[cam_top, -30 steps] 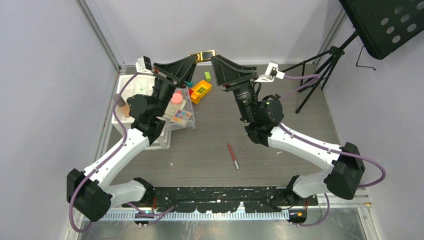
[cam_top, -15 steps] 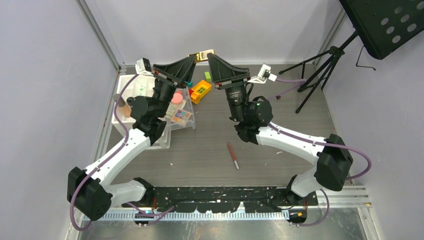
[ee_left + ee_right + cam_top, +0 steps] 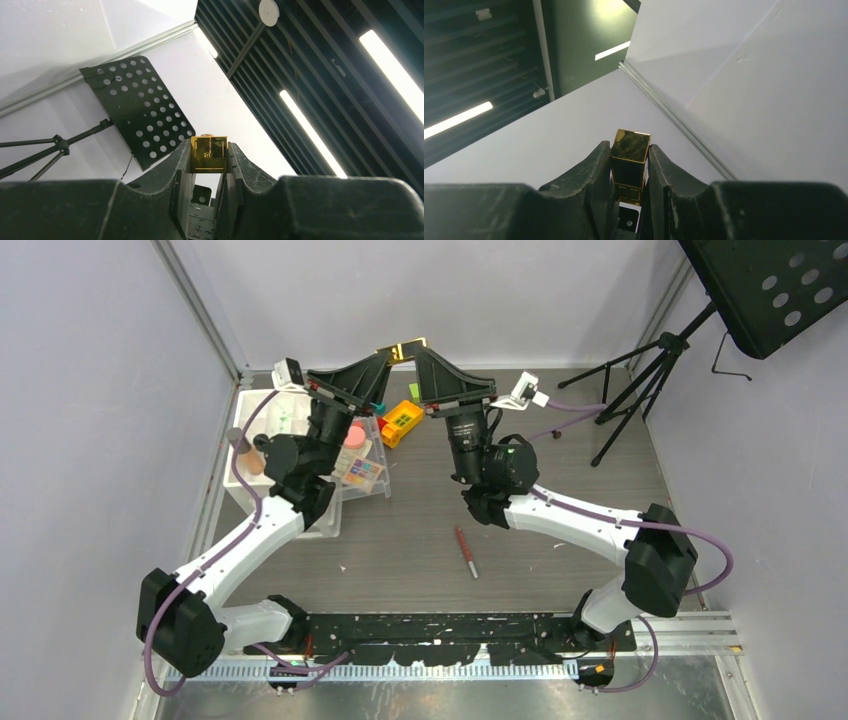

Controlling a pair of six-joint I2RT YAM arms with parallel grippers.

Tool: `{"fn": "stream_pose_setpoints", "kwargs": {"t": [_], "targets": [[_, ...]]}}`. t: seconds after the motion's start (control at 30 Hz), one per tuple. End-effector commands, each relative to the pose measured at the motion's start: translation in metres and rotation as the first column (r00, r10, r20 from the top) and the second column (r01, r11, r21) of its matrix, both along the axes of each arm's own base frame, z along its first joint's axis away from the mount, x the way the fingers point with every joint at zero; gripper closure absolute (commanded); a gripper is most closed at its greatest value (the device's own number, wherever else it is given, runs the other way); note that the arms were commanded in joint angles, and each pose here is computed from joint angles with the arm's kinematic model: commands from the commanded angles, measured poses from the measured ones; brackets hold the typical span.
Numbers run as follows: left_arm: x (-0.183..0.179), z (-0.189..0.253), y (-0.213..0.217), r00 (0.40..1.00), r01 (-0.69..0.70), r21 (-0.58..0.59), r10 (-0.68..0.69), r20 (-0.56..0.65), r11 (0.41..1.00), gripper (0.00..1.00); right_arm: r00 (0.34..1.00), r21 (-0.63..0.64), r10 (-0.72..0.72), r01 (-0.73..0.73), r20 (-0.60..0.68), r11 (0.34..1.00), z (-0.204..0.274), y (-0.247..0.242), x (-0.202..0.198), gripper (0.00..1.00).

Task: Organize the makeup
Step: Place the lipstick in the storage box.

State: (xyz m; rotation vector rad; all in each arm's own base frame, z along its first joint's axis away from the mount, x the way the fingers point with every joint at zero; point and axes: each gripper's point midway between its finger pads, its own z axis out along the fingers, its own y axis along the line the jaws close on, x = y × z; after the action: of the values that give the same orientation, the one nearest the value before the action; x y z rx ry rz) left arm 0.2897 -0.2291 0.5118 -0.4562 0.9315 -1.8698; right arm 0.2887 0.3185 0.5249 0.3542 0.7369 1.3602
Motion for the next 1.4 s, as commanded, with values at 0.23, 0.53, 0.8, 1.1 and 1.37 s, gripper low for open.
{"fn": "stream_pose_setpoints", "kwargs": {"t": [0.23, 0.53, 0.8, 1.1, 1.37], "targets": [[-0.021, 0.013, -0.001, 0.995, 0.033, -0.008, -0.032, 0.098, 0.999, 0.32, 0.996, 0.027, -0.081, 0.081, 0.022, 0.996, 0.015, -0.016, -0.002, 1.0], [-0.021, 0.006, 0.0, 0.996, -0.027, 0.077, 0.02, 0.089, 0.997, 0.0, 0.99, 0.017, -0.137, 0.137, 0.029, 0.99, 0.017, -0.034, -0.008, 1.0], [-0.028, 0.001, 0.013, 0.956, -0.295, 0.596, 0.23, 0.184, 0.747, 0.0, 0.943, -0.178, -0.333, 0.326, -0.008, 0.928, 0.005, -0.06, -0.002, 1.0], [-0.017, -0.028, 0.094, 0.824, -0.415, 0.888, 0.497, 0.273, 0.2, 0.0, 0.878, -0.506, -0.474, 0.438, 0.065, 0.743, -0.01, -0.05, 0.015, 1.0], [-0.032, -0.048, 0.159, 0.744, -0.244, 0.955, 0.599, 0.297, -0.17, 0.0, 0.972, -0.791, -0.214, 0.208, 0.1, 0.575, -0.041, 0.027, 0.016, 1.0]]}}
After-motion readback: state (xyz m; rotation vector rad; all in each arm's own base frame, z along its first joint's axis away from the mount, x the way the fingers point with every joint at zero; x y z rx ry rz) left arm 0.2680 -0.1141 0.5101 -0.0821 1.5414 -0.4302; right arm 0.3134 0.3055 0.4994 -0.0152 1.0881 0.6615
